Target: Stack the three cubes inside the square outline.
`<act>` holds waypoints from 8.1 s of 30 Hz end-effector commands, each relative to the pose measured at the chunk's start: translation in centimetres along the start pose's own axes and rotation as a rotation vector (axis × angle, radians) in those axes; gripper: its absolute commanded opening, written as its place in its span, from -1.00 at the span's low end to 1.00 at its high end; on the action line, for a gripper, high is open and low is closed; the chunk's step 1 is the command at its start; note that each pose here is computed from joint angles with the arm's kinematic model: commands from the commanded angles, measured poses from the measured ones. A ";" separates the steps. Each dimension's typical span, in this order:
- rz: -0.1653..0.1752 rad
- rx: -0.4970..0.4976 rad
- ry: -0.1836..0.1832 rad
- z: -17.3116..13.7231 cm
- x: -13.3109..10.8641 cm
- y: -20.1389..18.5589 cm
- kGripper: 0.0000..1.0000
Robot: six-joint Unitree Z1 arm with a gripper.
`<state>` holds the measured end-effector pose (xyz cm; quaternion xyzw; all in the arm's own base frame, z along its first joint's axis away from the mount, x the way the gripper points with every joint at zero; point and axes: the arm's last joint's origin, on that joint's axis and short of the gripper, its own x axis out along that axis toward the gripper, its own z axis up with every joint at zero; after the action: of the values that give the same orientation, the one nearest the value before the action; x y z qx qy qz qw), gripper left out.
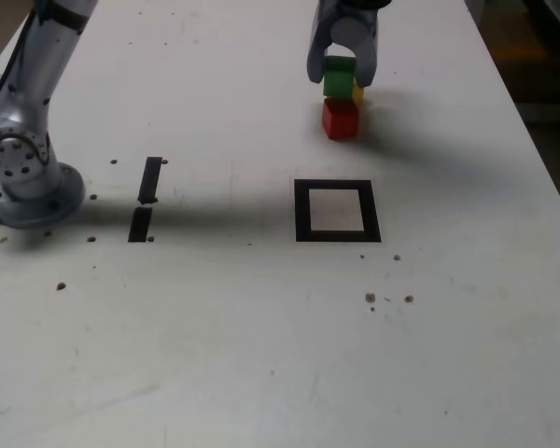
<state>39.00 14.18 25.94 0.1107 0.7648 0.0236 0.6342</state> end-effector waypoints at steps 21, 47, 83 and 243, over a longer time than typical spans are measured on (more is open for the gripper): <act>-0.067 -0.121 0.037 -11.1 0.4 -6.7 -0.46; -0.077 -0.179 0.053 -11.1 4.0 -7.9 0.97; -0.061 -0.113 0.088 0.8 1.7 -3.6 0.74; 0.008 0.298 -0.001 1.0 4.9 2.0 -0.57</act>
<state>39.40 16.96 21.46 0.2092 0.7581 -0.0856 0.6117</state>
